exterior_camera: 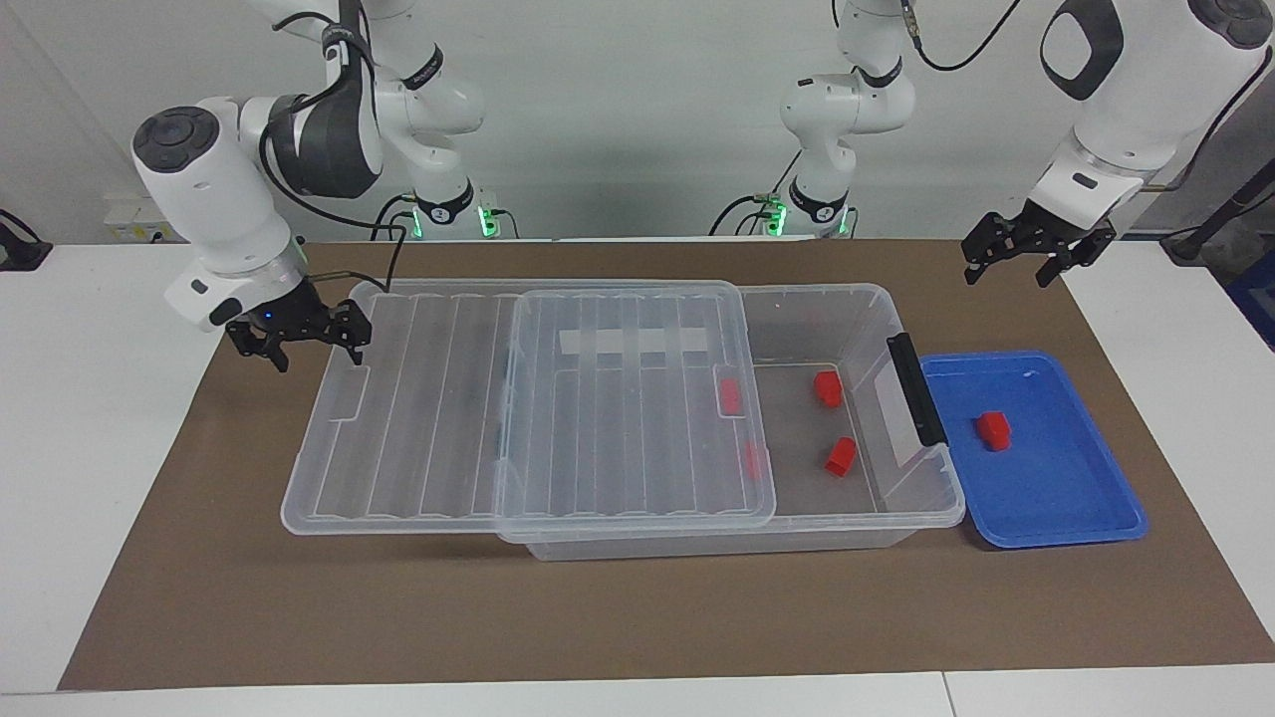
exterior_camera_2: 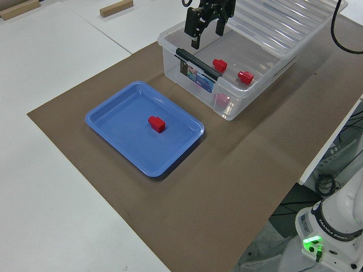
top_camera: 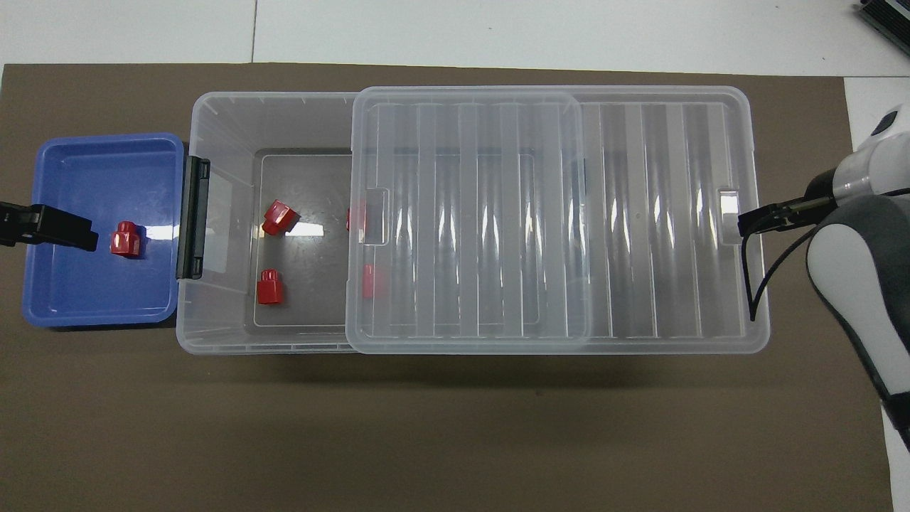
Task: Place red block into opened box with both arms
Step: 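Release the lid and draw the right gripper back from it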
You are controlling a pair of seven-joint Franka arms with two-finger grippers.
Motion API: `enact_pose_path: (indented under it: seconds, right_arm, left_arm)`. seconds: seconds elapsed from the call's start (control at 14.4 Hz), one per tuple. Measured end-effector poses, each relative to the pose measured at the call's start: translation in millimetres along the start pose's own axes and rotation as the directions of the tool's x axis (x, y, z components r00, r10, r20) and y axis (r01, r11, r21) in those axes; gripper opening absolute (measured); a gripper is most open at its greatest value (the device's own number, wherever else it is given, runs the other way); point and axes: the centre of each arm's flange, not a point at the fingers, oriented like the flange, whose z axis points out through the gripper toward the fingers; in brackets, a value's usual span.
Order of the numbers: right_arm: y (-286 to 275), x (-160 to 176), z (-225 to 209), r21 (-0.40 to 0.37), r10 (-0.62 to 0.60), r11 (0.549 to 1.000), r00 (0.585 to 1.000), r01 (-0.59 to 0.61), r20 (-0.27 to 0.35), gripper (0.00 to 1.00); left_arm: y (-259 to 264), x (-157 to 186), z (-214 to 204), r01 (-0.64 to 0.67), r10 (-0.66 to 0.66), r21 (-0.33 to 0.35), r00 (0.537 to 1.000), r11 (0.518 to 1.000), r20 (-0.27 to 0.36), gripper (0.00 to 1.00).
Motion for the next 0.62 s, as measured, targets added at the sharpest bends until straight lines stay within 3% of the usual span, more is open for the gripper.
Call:
enact_pose_path:
  seconds: [0.28,0.62]
  right_arm:
    - [-31,-1,-29,0.004,0.109,0.994,0.993,-0.109,-0.042,1.00]
    - [-25,-6,-86,0.009,0.210,0.978,0.976,-0.209,-0.053,1.00]
  left_arm:
    - [0,0,0,0.000,0.000,0.000,1.000,1.000,0.000,1.00]
    - [0,0,0,0.000,0.000,0.000,1.000,1.000,0.000,1.00]
